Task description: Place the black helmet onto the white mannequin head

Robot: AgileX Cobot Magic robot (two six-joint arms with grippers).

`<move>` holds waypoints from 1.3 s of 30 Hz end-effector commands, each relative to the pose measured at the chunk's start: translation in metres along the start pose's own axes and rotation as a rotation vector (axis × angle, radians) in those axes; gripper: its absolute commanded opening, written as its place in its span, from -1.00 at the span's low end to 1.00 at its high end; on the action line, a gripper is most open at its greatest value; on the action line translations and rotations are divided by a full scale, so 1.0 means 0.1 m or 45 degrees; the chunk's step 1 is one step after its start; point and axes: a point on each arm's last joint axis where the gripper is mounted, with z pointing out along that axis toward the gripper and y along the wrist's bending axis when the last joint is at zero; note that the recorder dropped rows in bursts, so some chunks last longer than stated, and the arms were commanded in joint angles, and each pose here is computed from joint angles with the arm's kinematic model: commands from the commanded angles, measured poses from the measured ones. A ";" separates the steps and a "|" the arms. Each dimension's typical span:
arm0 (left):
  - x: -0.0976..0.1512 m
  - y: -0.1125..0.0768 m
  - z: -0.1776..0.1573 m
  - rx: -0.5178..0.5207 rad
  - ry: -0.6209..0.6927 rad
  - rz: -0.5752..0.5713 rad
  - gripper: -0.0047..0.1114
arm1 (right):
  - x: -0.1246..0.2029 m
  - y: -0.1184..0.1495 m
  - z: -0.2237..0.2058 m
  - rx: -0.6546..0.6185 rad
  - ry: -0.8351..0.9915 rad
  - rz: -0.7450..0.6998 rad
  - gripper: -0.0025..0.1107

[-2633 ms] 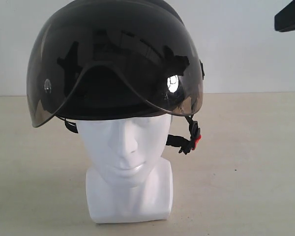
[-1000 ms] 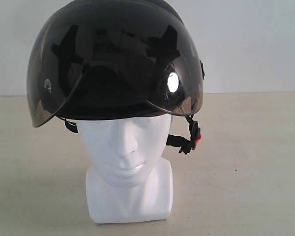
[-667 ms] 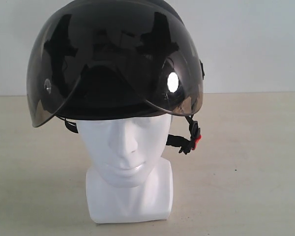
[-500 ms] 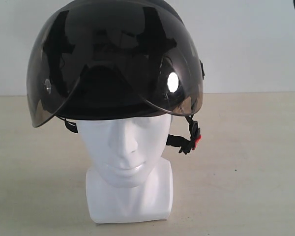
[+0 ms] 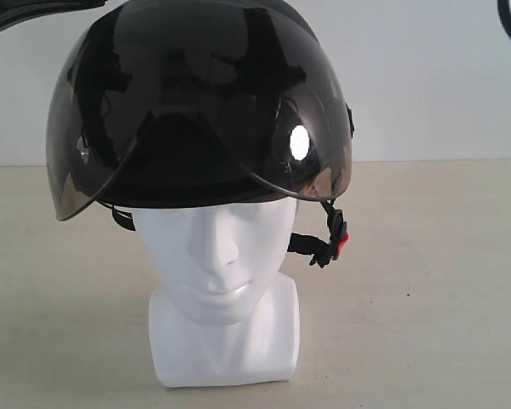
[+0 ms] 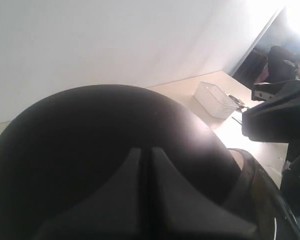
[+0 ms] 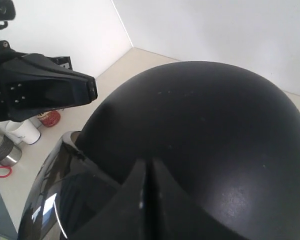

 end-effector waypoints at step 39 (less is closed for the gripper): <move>-0.17 -0.74 -0.55 0.033 -0.183 0.273 -0.84 | 0.07 -0.06 0.00 0.075 0.094 -0.053 -0.96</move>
